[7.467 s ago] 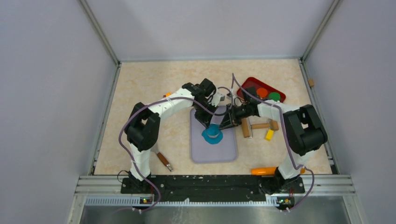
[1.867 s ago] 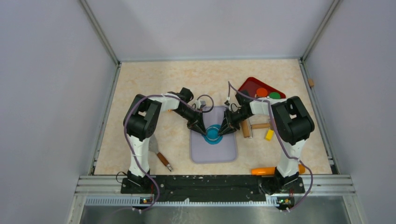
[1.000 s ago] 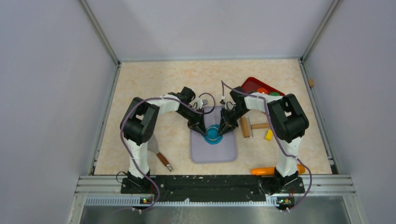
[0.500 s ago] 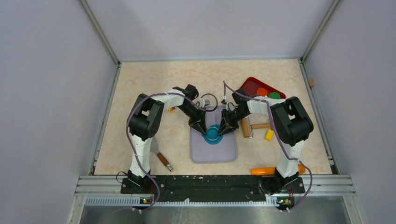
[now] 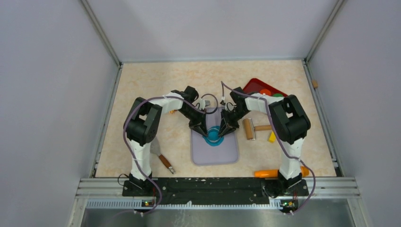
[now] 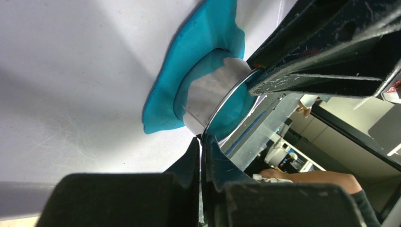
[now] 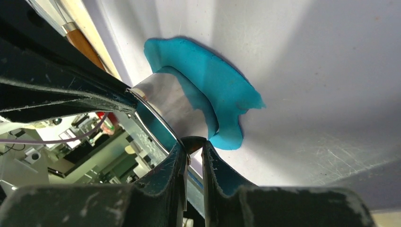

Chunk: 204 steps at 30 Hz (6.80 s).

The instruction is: Roll out the dumpling wrappers from the dough

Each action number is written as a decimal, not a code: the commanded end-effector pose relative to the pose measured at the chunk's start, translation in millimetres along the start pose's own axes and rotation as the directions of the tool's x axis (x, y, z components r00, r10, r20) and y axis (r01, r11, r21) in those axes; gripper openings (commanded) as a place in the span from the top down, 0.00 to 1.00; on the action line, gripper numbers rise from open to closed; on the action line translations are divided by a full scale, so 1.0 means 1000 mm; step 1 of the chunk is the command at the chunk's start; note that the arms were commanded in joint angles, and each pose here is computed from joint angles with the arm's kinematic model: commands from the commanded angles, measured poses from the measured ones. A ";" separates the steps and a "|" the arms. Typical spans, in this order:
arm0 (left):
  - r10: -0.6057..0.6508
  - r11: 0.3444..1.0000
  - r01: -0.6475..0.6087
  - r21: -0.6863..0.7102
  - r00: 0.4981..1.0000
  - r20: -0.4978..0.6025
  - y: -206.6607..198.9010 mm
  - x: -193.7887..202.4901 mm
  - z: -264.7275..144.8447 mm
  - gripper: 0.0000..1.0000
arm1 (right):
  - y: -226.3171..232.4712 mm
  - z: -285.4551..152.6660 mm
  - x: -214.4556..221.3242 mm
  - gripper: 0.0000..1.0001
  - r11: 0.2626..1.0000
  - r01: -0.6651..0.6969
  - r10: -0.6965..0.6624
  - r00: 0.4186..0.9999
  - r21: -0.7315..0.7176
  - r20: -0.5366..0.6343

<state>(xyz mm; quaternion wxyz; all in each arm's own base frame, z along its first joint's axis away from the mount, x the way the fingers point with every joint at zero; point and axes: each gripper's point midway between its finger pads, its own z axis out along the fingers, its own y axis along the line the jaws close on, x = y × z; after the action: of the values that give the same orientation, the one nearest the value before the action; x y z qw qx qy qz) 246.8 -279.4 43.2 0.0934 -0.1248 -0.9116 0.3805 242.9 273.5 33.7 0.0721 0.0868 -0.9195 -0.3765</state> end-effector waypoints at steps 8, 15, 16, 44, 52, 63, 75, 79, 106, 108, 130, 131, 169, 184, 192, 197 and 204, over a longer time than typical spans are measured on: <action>0.150 0.945 -0.149 -0.293 0.988 -0.018 0.072 0.009 0.036 1.00 | -0.033 0.032 -0.094 1.00 0.958 0.191 -0.230 0.956 0.214 0.179; 0.159 0.934 -0.146 -0.326 0.987 0.013 0.080 -0.018 0.032 1.00 | -0.040 0.035 -0.072 1.00 0.964 0.177 -0.204 0.970 0.198 0.130; 0.156 0.933 -0.142 -0.331 0.988 0.015 0.082 -0.022 0.030 1.00 | -0.039 0.035 -0.068 1.00 0.966 0.171 -0.198 0.972 0.194 0.127; 0.174 0.933 -0.128 -0.336 0.978 0.111 0.073 -0.080 0.013 1.00 | -0.018 0.041 0.026 1.00 0.987 0.120 -0.119 0.993 0.103 -0.017; 0.267 0.934 -0.221 -0.281 0.954 0.135 0.039 -0.080 -0.009 0.77 | 0.009 0.002 -0.020 0.88 0.966 0.248 -0.255 0.962 0.079 0.099; 0.409 0.909 -0.361 -0.207 0.867 0.286 -0.034 -0.082 -0.095 0.55 | 0.051 -0.073 -0.039 0.53 0.892 0.452 -0.438 0.861 0.007 0.257; 0.420 0.894 -0.311 -0.322 0.832 0.361 0.004 -0.073 -0.144 0.54 | 0.060 -0.106 -0.055 0.57 0.517 0.831 -0.854 0.486 0.205 0.186; 0.420 0.889 -0.295 -0.349 0.829 0.368 0.011 -0.078 -0.151 0.53 | 0.079 -0.090 -0.054 0.53 0.247 0.941 -0.969 0.235 0.229 0.081; 0.230 0.940 -0.030 -0.340 0.793 0.565 0.062 -0.042 -0.209 0.48 | 0.051 -0.006 -0.026 0.14 -0.265 0.960 -0.937 -0.279 -0.094 -0.209; 0.225 0.941 -0.026 -0.337 0.792 0.568 0.063 -0.040 -0.209 0.48 | 0.049 -0.003 -0.020 0.14 -0.259 0.959 -0.936 -0.278 -0.111 -0.215; 0.165 0.963 -0.007 -0.268 0.802 0.574 0.063 -0.042 -0.199 0.48 | 0.051 0.003 -0.012 0.11 -0.252 0.966 -0.942 -0.257 -0.051 -0.215; 0.165 0.964 -0.008 -0.265 0.801 0.576 0.062 -0.042 -0.199 0.47 | 0.051 0.004 -0.013 0.11 -0.253 0.967 -0.942 -0.256 -0.043 -0.215; 0.938 -0.077 -0.901 -0.426 -0.210 0.275 -0.087 0.022 -0.052 0.62 | 0.060 -0.036 -0.074 0.49 0.474 0.879 -0.877 0.466 0.052 0.118; 0.965 -0.112 -0.962 -0.248 -0.165 0.204 -0.071 0.023 -0.006 0.66 | 0.045 -0.009 -0.050 0.50 0.376 0.926 -0.926 0.375 0.011 0.042; 0.981 -0.070 -0.977 -0.203 -0.104 0.162 -0.057 0.021 0.006 0.67 | 0.044 0.001 -0.046 0.51 0.365 0.931 -0.931 0.364 0.009 0.027; 0.986 -0.058 -0.976 -0.209 -0.089 0.141 -0.051 0.017 0.010 0.80 | 0.040 0.002 -0.047 0.53 0.359 0.933 -0.933 0.359 0.017 0.012; 0.989 -0.046 -0.978 -0.203 -0.073 0.127 -0.046 0.015 0.014 0.83 | 0.035 0.005 -0.042 0.58 0.348 0.937 -0.937 0.348 0.006 -0.012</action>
<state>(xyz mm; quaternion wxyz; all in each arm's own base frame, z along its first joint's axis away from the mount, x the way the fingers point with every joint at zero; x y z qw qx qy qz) 216.0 -308.5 61.0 -0.3141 -0.6957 -0.5603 0.3216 282.9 305.7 57.6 -0.1533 0.5788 -0.7232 -0.3440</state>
